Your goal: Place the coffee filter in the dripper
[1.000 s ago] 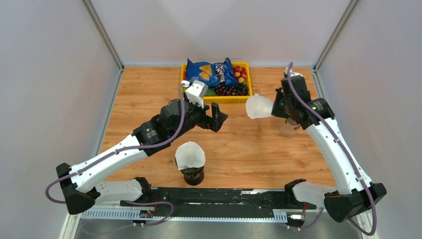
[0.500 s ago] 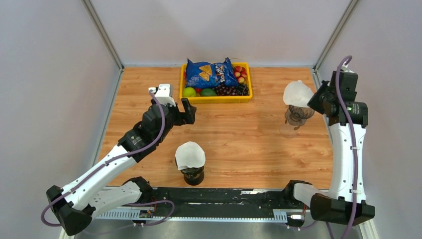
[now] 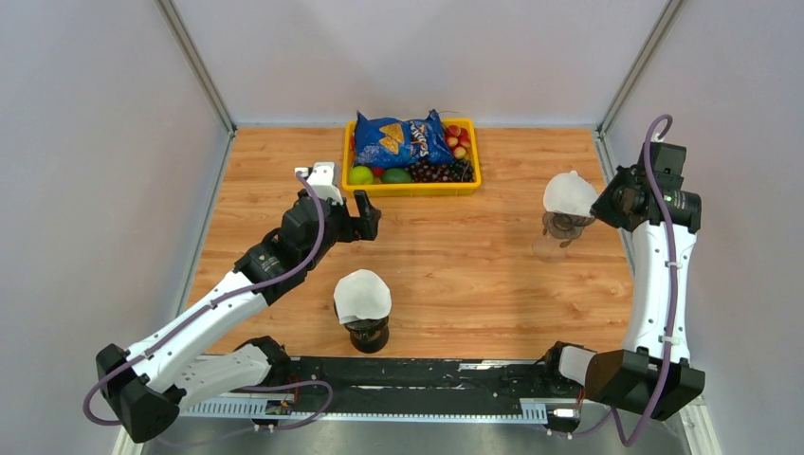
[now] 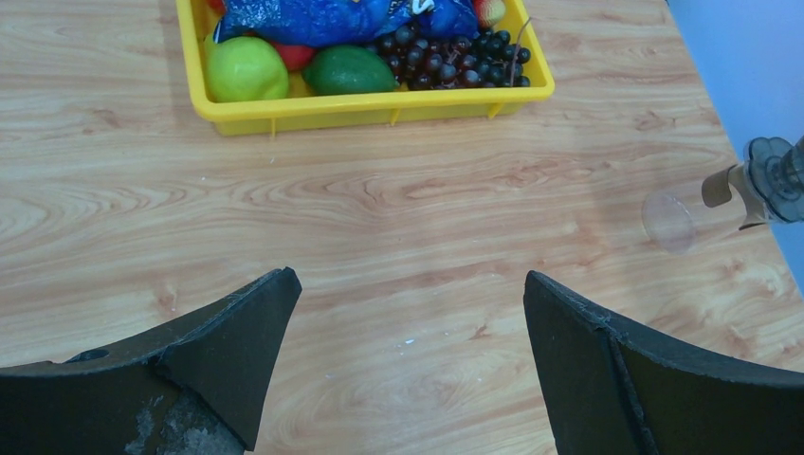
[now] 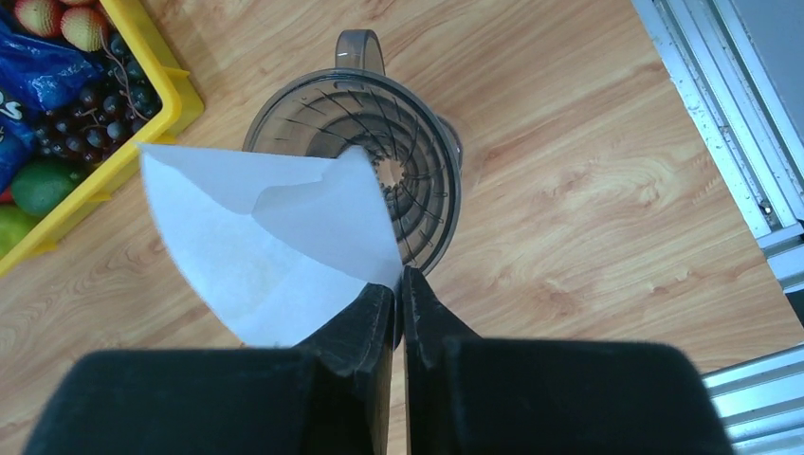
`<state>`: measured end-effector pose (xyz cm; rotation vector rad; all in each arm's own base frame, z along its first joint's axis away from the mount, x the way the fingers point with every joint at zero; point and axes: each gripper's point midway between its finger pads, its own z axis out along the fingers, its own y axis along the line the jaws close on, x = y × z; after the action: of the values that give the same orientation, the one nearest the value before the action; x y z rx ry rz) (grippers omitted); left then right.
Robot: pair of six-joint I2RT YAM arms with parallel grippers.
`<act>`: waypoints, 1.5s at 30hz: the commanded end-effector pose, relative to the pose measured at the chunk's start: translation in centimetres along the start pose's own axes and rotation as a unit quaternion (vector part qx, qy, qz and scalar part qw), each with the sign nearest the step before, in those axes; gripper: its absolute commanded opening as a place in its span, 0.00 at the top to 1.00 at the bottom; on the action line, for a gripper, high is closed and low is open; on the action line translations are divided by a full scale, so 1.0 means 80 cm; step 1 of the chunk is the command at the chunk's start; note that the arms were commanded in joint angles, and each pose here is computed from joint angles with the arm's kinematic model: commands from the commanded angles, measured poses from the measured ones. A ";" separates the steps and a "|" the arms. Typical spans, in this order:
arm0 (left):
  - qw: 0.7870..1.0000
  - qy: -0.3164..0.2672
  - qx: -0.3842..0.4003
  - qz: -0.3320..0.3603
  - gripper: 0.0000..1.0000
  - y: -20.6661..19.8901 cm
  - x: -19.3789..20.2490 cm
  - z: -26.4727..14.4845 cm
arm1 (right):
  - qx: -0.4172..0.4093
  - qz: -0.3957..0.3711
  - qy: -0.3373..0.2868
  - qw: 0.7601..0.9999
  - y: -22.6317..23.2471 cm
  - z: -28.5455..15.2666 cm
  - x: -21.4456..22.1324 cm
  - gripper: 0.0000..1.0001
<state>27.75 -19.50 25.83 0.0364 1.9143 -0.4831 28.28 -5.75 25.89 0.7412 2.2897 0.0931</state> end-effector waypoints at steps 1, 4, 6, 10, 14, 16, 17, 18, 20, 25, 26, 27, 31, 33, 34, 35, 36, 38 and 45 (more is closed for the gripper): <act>1.000 -0.010 0.010 -0.014 0.00 -0.007 -0.014 -0.002 | -0.008 -0.006 -0.007 1.000 0.000 -0.005 -0.001 0.85; 1.000 -0.012 0.011 -0.013 0.00 -0.006 -0.015 -0.004 | -0.005 -0.008 -0.010 1.000 -0.002 -0.007 -0.001 0.69; 1.000 -0.013 0.014 -0.013 0.00 -0.007 -0.016 -0.005 | -0.002 -0.008 -0.019 1.000 -0.002 -0.011 -0.006 0.61; 1.000 -0.014 0.015 -0.013 0.00 -0.007 -0.016 -0.006 | 0.002 -0.009 -0.043 0.999 -0.002 -0.024 -0.018 0.50; 1.000 -0.013 0.015 -0.014 0.00 -0.007 -0.016 -0.006 | 0.001 -0.012 -0.068 0.998 0.001 -0.039 -0.035 0.50; 1.000 -0.012 0.016 -0.014 0.00 -0.008 -0.016 -0.006 | -0.007 -0.014 -0.078 0.997 0.006 -0.045 -0.043 0.50; 1.000 -0.012 0.016 -0.014 0.00 -0.008 -0.015 -0.006 | -0.014 -0.015 -0.079 0.997 0.010 -0.047 -0.045 0.52; 1.000 -0.011 0.016 -0.014 0.00 -0.008 -0.016 -0.006 | -0.022 -0.016 -0.078 0.997 0.014 -0.047 -0.046 0.53; 1.000 -0.011 0.016 -0.014 0.00 -0.008 -0.016 -0.006 | -0.037 -0.018 -0.070 0.997 0.021 -0.043 -0.045 0.55; 1.000 -0.010 0.016 -0.013 0.00 -0.008 -0.015 -0.006 | -0.040 -0.014 -0.034 0.999 0.030 -0.010 -0.039 0.71; 1.000 -0.010 0.016 -0.013 0.00 -0.008 -0.015 -0.006 | -0.039 -0.017 -0.024 0.999 0.033 -0.002 -0.036 0.72; 1.000 -0.010 0.016 -0.013 0.00 -0.008 -0.015 -0.006 | -0.039 -0.022 -0.017 0.999 0.037 0.005 -0.033 0.73; 1.000 -0.009 0.013 -0.012 0.00 -0.007 -0.015 -0.006 | 0.010 -0.022 -0.015 1.000 0.028 0.031 -0.037 0.78; 1.000 -0.010 0.014 -0.012 0.00 -0.007 -0.015 -0.006 | 0.013 -0.021 -0.003 1.000 0.027 0.041 -0.032 0.80; 1.000 -0.009 0.013 -0.012 0.00 -0.006 -0.015 -0.006 | 0.015 -0.021 0.001 1.000 0.027 0.046 -0.029 0.80; 1.000 -0.009 0.014 -0.012 0.00 -0.007 -0.014 -0.005 | 0.019 -0.021 0.004 1.000 0.025 0.051 -0.027 0.80; 1.000 -0.008 0.014 -0.012 0.00 -0.007 -0.014 -0.005 | 0.027 -0.021 0.008 0.999 0.021 0.057 -0.024 0.81; 1.000 -0.007 0.014 -0.010 0.00 -0.007 -0.013 -0.004 | 0.040 -0.023 0.024 0.999 0.013 0.069 -0.015 0.82; 1.000 -0.006 0.016 -0.010 0.00 -0.008 -0.013 -0.004 | 0.030 -0.031 0.063 0.997 0.013 0.092 0.011 0.83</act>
<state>27.67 -19.68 25.78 0.0403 1.9204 -0.5023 32.37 -5.48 20.56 0.7240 2.4547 0.0314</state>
